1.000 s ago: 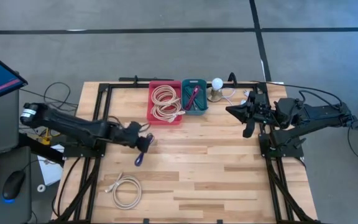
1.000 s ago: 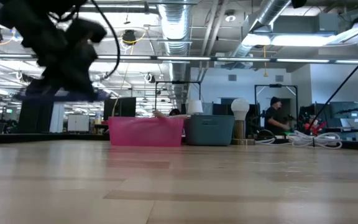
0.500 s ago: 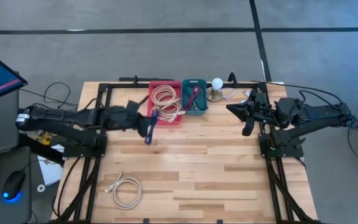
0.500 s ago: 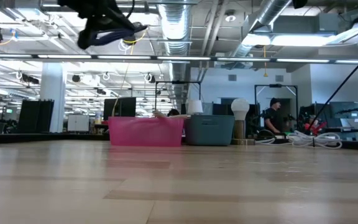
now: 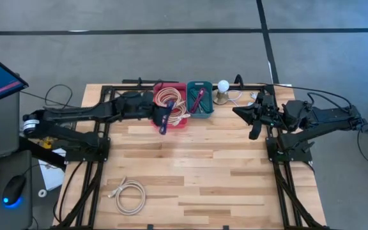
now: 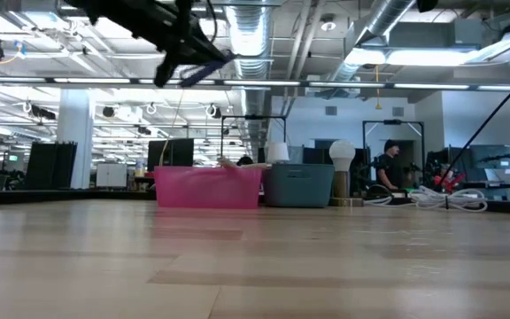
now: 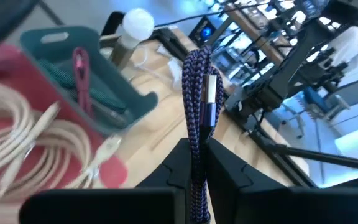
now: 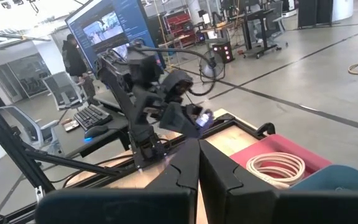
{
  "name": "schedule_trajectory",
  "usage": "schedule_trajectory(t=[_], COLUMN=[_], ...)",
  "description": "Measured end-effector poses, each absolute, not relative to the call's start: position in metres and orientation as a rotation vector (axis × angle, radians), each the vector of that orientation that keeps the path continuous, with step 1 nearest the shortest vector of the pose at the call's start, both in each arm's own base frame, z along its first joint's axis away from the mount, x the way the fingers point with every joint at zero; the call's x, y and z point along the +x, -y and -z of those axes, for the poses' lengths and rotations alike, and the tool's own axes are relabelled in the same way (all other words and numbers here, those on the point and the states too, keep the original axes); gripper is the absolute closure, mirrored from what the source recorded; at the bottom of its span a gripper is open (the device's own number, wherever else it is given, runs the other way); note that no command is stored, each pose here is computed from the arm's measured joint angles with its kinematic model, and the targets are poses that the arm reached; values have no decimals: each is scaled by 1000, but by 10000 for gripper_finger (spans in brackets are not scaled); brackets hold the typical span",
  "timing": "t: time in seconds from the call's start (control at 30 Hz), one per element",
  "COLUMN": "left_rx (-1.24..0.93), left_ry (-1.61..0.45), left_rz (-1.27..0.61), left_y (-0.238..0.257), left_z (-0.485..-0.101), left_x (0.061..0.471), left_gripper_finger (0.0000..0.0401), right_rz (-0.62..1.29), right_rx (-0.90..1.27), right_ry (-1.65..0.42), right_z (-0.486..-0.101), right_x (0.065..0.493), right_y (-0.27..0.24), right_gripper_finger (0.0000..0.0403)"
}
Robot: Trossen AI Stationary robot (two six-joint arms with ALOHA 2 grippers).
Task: Pick & Place USB Port
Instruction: Put the purple charger cable into the blue bin
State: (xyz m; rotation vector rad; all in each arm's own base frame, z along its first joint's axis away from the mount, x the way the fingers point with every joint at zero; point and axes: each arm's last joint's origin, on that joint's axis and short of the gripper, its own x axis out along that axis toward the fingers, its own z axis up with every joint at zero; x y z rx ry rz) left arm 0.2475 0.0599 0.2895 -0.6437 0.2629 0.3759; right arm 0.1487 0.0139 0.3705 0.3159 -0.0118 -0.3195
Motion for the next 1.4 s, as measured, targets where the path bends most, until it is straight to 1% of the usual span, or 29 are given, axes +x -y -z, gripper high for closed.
schedule_trajectory(t=[0.17,0.3,0.53,0.7,0.9,1.4], left_rx=[-649,-663,-626,-616,-637,-647], left_ry=[-208,-177,-145,-147,-180,-218], left_rz=[-331,-331,-321,-300,-328,-362], left_y=[-81,-96,-121,-143,-167,-194], left_z=[-276,-265,-270,-272,-255,-222], left_x=[271,284,314,335,352,400], left_gripper_finger=[374,375,375,375,375,375], right_rz=[319,319,318,319,319,319], right_rx=[316,316,316,332,332,332], right_ry=[12,11,12,14,14,14], right_z=[-370,-370,-371,-370,-370,-370], right_x=[149,149,149,149,149,149], right_y=[-14,-14,-14,-14,-14,-14], right_gripper_finger=[403,403,403,403,403,403])
